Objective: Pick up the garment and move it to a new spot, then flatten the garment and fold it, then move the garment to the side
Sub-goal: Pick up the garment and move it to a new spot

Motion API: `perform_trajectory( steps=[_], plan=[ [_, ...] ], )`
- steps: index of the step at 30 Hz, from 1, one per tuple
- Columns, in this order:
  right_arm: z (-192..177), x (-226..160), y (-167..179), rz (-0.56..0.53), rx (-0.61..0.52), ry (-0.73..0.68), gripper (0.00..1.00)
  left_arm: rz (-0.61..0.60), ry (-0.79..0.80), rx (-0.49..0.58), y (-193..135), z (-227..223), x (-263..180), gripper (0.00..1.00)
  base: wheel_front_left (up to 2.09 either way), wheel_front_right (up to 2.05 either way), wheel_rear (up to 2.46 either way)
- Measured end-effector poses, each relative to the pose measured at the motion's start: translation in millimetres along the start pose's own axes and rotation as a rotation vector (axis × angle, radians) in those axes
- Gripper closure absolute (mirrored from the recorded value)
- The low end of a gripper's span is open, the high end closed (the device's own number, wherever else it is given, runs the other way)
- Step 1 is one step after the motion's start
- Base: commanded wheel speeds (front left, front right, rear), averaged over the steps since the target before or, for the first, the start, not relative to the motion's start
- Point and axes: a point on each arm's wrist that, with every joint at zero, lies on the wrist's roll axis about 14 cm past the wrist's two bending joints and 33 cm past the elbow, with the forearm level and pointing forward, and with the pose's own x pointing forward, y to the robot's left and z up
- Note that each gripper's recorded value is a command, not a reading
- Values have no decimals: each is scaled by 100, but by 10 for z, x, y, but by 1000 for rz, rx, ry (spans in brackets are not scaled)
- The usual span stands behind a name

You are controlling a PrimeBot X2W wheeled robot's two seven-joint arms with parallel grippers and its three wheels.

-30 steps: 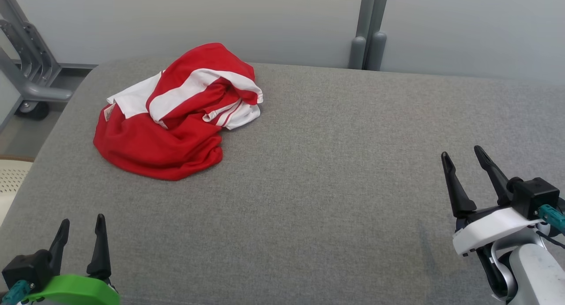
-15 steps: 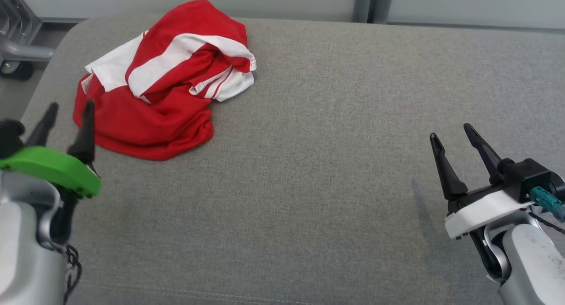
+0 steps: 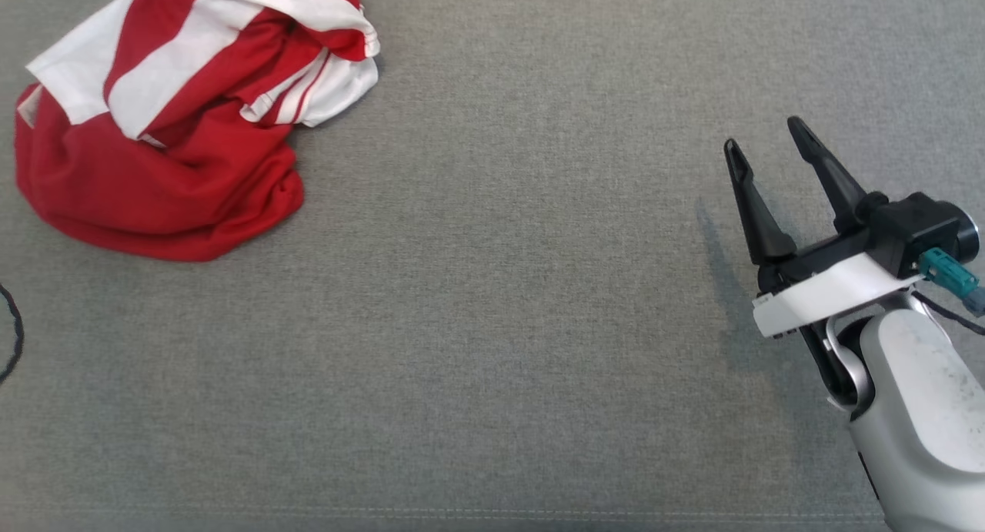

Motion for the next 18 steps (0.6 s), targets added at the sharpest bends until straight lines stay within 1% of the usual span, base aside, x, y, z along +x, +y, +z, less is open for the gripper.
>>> perform_trajectory(
  steps=[2, 7, 10, 13, 18],
  plan=[
    [9, 58, -64, -9, 0, -11, 0, 2, 9, -53, -8, 58, 127, 0, 0, 0, 0],
    [36, 186, -277, -50, -2, -42, 0, 5, 83, -69, -67, 11, 444, 0, 0, 0, 0],
    [-11, 223, -394, -79, 2, -40, 0, -1, 145, -62, -128, -173, 626, 0, 0, 0, 0],
    [-121, 179, -510, -112, 5, -14, 0, -24, 214, -50, -251, -406, 784, 0, 0, 0, 0],
    [-250, 127, -667, -156, 4, 17, 0, -59, 264, -46, -427, -627, 999, 0, 0, 0, 0]
  ],
)
